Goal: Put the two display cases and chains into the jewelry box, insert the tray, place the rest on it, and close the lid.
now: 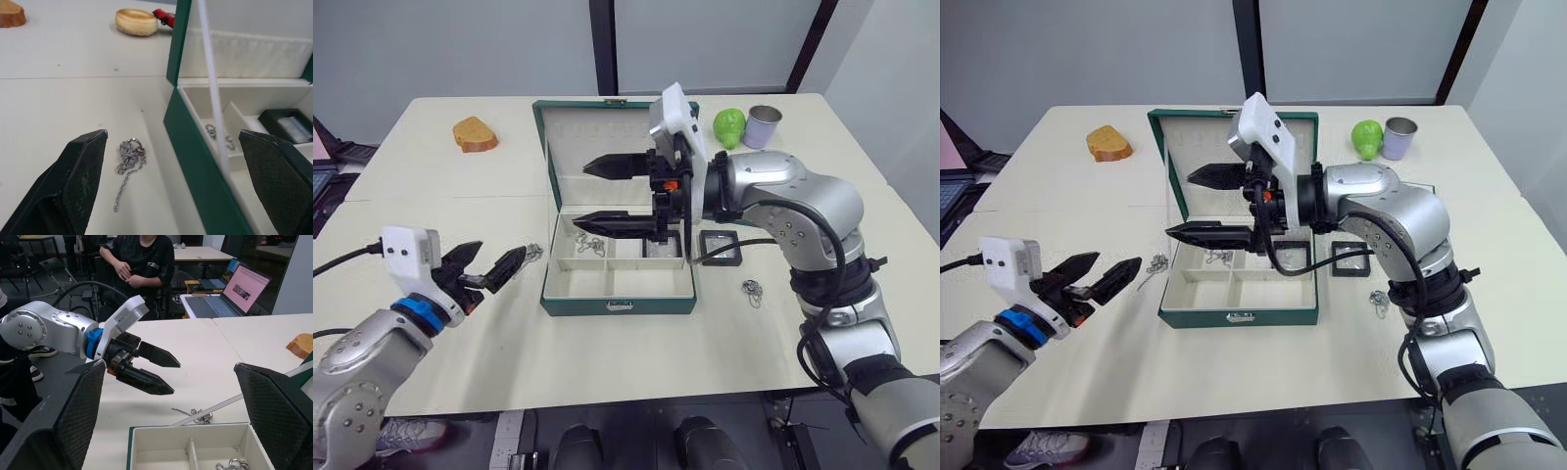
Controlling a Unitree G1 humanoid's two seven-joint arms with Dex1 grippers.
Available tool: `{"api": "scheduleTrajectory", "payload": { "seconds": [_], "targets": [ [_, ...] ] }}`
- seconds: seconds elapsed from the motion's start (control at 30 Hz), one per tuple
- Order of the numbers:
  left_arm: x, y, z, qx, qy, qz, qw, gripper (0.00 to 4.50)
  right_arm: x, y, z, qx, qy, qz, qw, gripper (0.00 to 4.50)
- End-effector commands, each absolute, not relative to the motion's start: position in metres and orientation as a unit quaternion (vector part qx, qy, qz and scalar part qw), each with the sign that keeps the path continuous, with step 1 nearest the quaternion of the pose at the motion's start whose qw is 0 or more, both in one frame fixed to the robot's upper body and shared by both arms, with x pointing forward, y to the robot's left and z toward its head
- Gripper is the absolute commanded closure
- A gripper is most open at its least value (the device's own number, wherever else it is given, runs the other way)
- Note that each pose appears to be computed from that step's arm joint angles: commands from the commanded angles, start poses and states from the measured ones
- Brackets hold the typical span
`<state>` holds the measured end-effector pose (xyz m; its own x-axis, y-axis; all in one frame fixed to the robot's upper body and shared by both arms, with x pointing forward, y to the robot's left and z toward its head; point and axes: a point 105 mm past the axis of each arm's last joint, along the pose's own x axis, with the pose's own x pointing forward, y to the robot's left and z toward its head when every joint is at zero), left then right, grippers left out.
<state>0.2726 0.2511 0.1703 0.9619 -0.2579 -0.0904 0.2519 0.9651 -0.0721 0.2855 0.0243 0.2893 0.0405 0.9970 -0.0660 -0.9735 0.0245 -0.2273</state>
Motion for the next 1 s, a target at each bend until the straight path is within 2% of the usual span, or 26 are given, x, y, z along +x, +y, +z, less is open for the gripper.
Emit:
{"api": "scheduleTrajectory", "payload": {
  "seconds": [0.03, 0.4, 1.0],
  "targets": [
    [0.277, 0.255, 0.176, -0.012, 0.023, -0.113, 0.993, 0.06, 0.283, 0.025, 0.295, -0.108, -0.074, 0.685, 0.717, 0.0],
    [0.287, 0.262, 0.154, 0.022, 0.047, -0.089, 0.995, 0.06, 0.286, 0.021, 0.292, -0.106, -0.07, 0.676, 0.725, 0.0],
    [0.304, 0.255, 0.129, 0.049, 0.064, -0.092, 0.992, 0.06, 0.289, 0.015, 0.289, -0.117, -0.068, 0.668, 0.732, 0.0]
  ]
}}
